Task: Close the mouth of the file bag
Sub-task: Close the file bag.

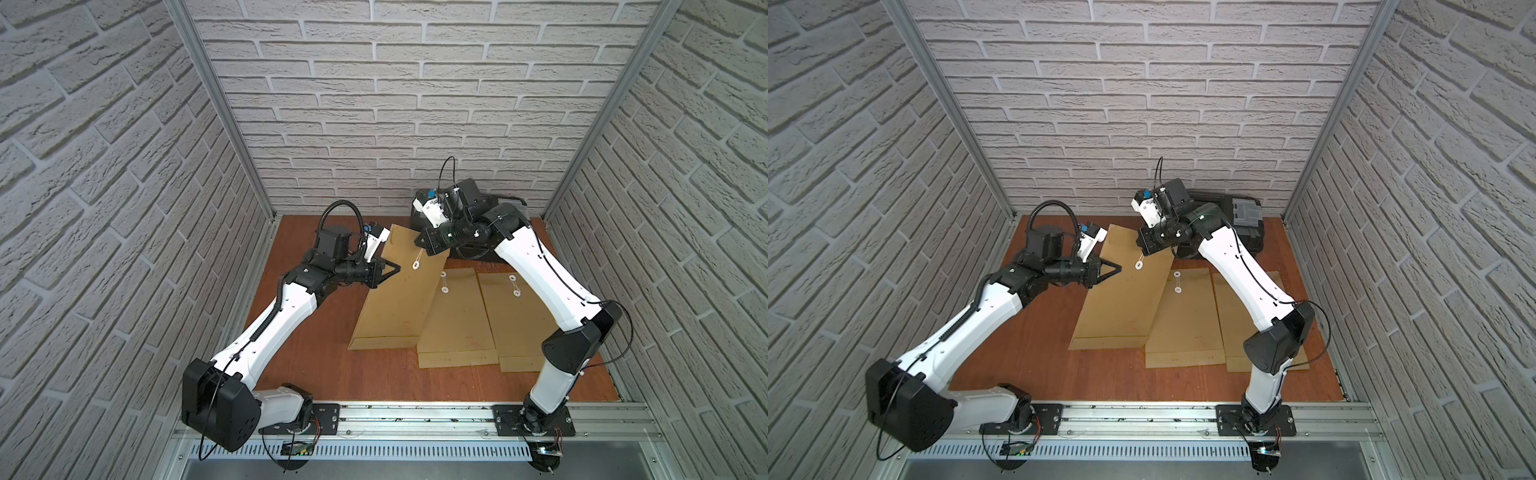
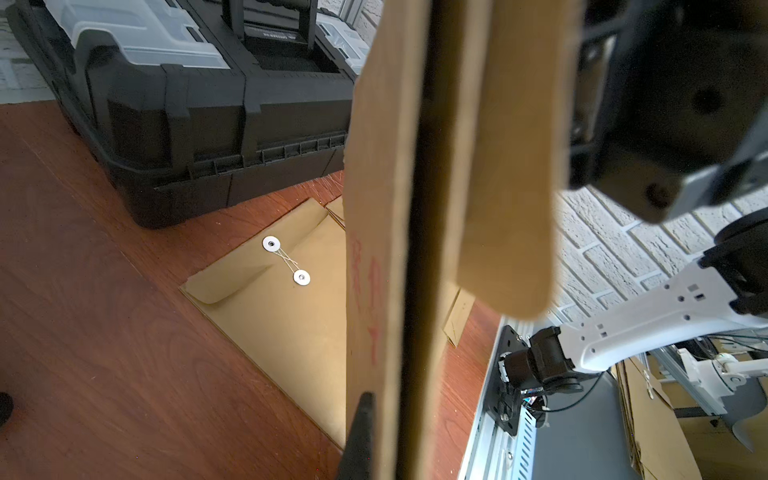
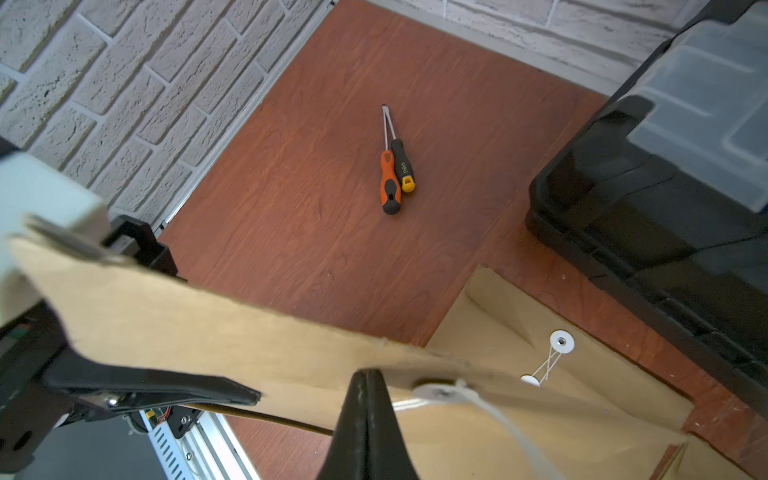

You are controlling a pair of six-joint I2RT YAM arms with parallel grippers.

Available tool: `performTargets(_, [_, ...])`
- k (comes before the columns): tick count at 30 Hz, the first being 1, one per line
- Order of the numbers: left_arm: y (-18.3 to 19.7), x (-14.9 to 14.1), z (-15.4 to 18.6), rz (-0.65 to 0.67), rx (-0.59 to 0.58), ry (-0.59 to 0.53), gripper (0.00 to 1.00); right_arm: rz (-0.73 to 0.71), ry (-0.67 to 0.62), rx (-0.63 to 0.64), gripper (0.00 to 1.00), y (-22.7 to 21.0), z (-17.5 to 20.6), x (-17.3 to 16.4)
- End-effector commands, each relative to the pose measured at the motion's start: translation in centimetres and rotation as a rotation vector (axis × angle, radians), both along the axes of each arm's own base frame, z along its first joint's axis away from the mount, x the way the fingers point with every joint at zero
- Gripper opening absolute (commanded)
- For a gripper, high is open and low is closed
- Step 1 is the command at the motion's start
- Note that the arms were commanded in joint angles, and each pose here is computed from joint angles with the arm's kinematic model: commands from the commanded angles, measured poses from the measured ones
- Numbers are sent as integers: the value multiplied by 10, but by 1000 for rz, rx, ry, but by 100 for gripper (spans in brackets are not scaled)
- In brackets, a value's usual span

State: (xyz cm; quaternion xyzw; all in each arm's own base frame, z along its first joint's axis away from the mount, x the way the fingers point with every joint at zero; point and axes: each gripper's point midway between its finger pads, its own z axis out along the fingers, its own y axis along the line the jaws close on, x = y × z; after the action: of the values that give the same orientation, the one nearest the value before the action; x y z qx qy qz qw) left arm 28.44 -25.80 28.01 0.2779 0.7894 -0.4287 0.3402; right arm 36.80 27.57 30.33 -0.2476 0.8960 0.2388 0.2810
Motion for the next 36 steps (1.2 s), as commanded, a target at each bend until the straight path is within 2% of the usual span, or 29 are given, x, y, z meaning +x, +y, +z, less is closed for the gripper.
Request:
performTargets(1, [2,5,16,11,-26,-71,0,48,-24,140,3,16,27,-14])
performTargets(7, [13,18,22,78,-32,-107,0,97,29,246,3,31,27,-31])
performTargets(11, [21,25,27,117,-45,-149,0,88,14,296,21,24,38,-39])
performTargets(13, [23,24,27,111,-38,-176,0,66,1,300,25,12,43,-38])
performTargets(18, [22,22,29,95,-37,-201,0,-84,-46,288,28,-33,47,-21])
performTargets(21, [19,19,32,86,-45,-208,0,-170,-76,289,29,-45,43,-10])
performTargets(28, [13,13,35,69,-46,-209,0,-257,-162,375,29,-46,38,9])
performTargets(36, [10,8,27,50,-21,-206,0,-293,-106,493,38,-35,54,24])
